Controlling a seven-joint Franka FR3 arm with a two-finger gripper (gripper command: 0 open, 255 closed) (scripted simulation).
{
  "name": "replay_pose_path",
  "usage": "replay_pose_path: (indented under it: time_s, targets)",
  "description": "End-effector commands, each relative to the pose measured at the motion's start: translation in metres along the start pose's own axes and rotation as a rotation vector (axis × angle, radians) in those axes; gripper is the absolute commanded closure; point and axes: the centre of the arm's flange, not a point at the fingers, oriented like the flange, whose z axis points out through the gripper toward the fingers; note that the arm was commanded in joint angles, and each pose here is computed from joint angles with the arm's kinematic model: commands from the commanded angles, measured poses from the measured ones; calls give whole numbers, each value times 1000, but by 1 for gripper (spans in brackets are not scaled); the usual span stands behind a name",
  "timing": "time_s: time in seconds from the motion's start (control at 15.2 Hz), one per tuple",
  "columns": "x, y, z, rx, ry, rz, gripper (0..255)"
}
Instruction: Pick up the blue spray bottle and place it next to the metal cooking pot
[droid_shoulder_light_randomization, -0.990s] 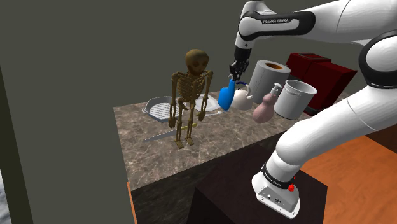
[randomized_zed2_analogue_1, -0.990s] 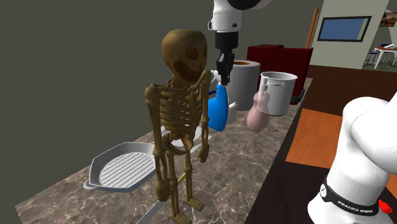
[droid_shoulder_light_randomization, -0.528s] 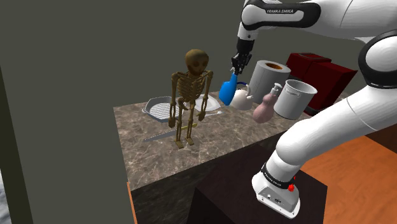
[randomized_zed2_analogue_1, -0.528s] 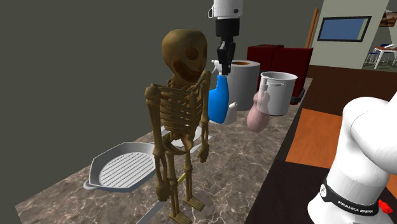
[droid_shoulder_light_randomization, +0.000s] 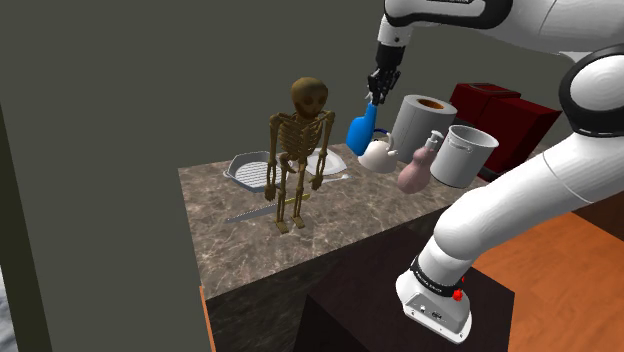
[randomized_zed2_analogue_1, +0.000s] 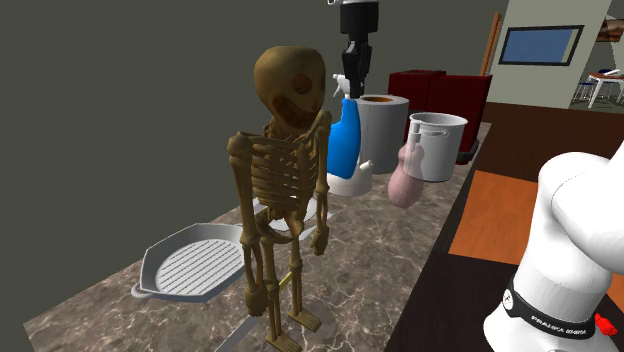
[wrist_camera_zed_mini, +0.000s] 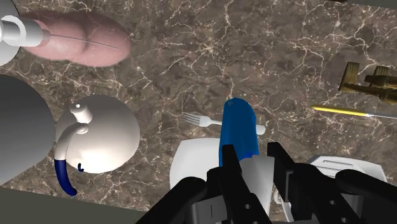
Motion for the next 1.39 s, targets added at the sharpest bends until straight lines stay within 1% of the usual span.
replay_pose_path:
  time_s: [0.0, 1.32]
  targets:
    - [-1, 1, -9, 0, 0, 0, 255]
    - [-3, 8, -115, 0, 0, 0, 255]
